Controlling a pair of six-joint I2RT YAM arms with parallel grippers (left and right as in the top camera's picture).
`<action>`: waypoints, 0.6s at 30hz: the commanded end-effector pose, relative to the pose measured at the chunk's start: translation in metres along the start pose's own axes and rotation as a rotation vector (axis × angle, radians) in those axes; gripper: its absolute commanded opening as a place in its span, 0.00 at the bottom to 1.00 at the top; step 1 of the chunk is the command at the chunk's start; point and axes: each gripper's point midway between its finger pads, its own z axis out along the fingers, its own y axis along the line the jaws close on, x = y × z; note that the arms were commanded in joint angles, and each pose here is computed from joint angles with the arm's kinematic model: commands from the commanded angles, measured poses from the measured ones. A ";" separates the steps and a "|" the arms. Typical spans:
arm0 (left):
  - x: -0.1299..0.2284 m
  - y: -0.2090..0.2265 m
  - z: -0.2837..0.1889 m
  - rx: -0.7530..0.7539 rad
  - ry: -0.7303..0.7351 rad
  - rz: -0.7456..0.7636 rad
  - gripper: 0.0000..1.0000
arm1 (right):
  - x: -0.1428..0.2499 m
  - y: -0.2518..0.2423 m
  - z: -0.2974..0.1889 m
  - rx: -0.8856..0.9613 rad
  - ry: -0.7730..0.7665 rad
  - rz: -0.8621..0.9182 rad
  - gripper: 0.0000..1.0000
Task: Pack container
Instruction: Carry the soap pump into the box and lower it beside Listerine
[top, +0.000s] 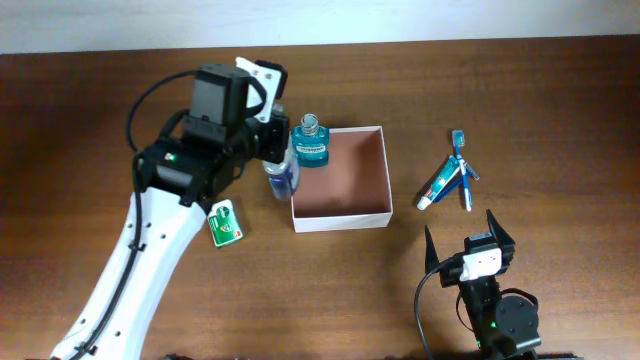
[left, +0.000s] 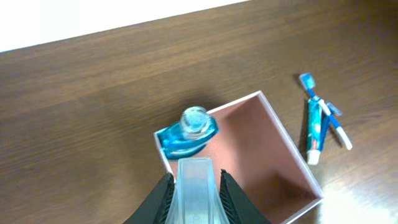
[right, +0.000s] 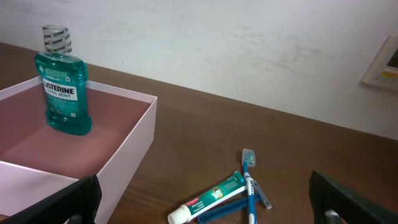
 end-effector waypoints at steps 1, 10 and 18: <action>-0.019 -0.019 -0.002 -0.005 -0.063 -0.060 0.20 | 0.003 -0.002 0.000 0.011 0.008 0.005 0.99; -0.006 -0.027 0.025 -0.242 -0.076 -0.161 0.21 | 0.003 -0.002 0.000 0.011 0.008 0.005 0.99; 0.019 -0.032 0.063 -0.332 -0.013 -0.158 0.22 | 0.003 -0.002 0.000 0.011 0.008 0.005 0.99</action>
